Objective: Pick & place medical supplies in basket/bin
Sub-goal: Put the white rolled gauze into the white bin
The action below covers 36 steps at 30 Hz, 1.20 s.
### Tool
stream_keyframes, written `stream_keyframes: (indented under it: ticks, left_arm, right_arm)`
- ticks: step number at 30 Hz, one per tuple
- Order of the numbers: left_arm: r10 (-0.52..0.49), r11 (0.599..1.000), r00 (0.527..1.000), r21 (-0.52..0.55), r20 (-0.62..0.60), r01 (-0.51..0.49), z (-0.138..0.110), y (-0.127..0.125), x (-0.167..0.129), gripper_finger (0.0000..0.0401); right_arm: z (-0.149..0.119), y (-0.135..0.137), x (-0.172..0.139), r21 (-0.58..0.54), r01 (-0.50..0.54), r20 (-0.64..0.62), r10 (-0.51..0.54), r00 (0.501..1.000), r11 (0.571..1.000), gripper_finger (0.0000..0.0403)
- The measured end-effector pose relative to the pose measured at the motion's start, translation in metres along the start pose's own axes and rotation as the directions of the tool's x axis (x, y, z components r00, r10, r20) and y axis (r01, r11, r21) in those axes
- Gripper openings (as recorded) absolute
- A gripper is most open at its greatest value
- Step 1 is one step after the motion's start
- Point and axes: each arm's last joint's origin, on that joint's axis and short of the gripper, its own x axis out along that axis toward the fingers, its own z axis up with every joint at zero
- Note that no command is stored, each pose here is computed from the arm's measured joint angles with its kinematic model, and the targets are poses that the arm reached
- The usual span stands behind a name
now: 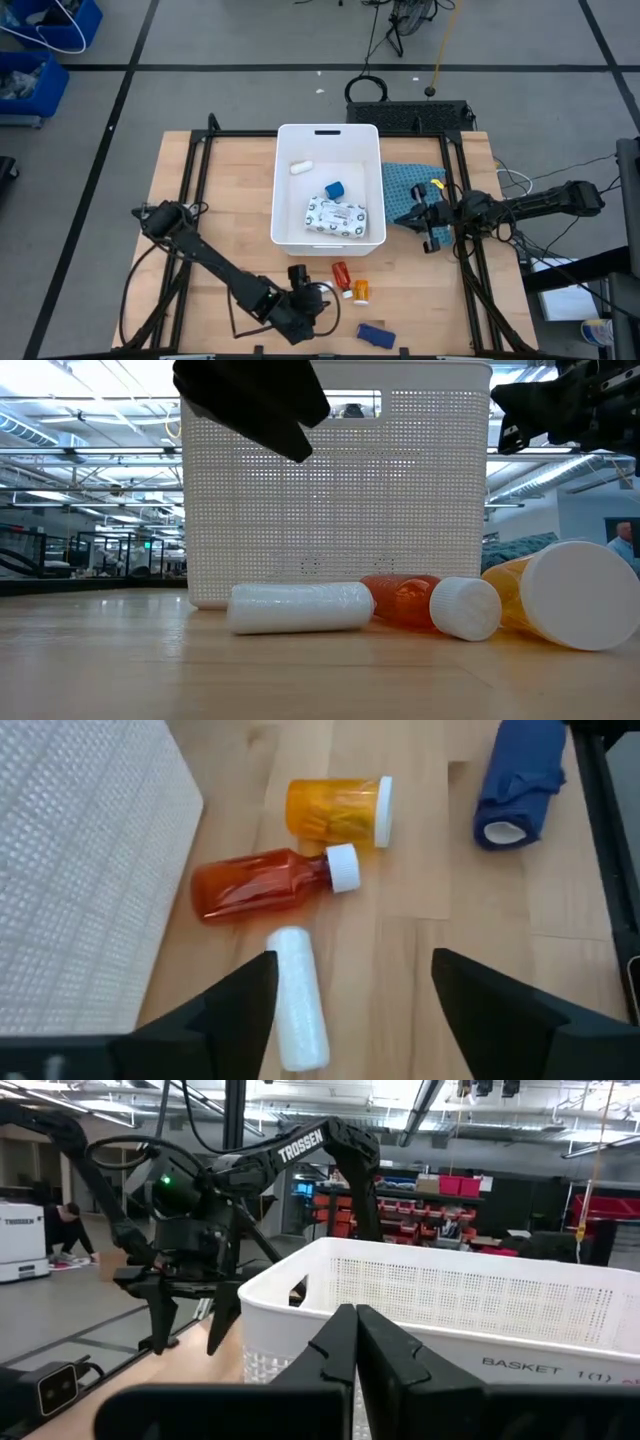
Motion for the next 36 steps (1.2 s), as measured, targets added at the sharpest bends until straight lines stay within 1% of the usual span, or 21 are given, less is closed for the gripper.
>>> stream_keyframes:
  ticks: [2, 6, 11, 13, 15, 19, 24, 29, 36]
  left_arm:
    - [0.002, 1.000, 1.000, -0.004, 0.007, -0.002, 0.000, 0.000, 0.000, 0.0286]
    - [0.042, 0.999, 0.999, -0.023, -0.001, -0.042, -0.008, 0.004, 0.004, 0.0301]
    - [0.075, 0.994, 0.996, -0.080, -0.041, -0.078, -0.029, 0.013, 0.017, 0.0305]
    - [0.067, 0.993, 0.997, -0.095, -0.026, -0.070, -0.033, 0.013, 0.021, 0.0305]
    - [0.049, 0.994, 0.999, -0.097, -0.007, -0.050, -0.033, 0.012, 0.022, 0.0306]
    - [0.014, 0.994, 0.999, -0.105, -0.036, -0.018, -0.033, 0.018, 0.027, 0.0306]
    - [0.018, 0.993, 0.999, -0.113, -0.028, -0.021, -0.036, 0.025, 0.034, 0.0306]
    - [-0.011, 0.988, 1.000, -0.157, 0.008, 0.012, -0.046, 0.026, 0.040, 0.0306]
    - [0.002, 0.987, 1.000, -0.163, 0.001, -0.002, -0.056, 0.032, 0.045, 0.0306]
  right_arm:
    - [0.000, 0.000, 0.000, -0.010, 0.000, 0.000, 0.000, 1.000, 1.000, 0.0000]
    - [0.000, 0.000, 0.000, -0.024, 0.000, -0.001, 0.000, 1.000, 1.000, 0.0000]
    - [0.000, 0.000, 0.000, -0.027, 0.000, -0.001, 0.000, 1.000, 1.000, 0.0000]
    - [0.000, 0.000, 0.000, -0.027, 0.000, -0.002, 0.000, 1.000, 1.000, 0.0000]
    - [-0.001, 0.000, 0.000, -0.023, -0.001, -0.006, 0.000, 1.000, 1.000, 0.0000]
    - [-0.001, 0.000, 0.000, -0.007, -0.001, -0.008, 0.001, 1.000, 1.000, 0.0000]
    - [-0.001, 0.000, 0.000, -0.001, -0.001, -0.012, 0.001, 1.000, 1.000, 0.0000]
    - [-0.003, 0.000, 0.000, -0.001, -0.002, -0.030, 0.002, 1.000, 1.000, 0.0000]
    - [-0.004, 0.000, 0.000, 0.000, -0.003, -0.039, 0.003, 0.999, 1.000, 0.0000]
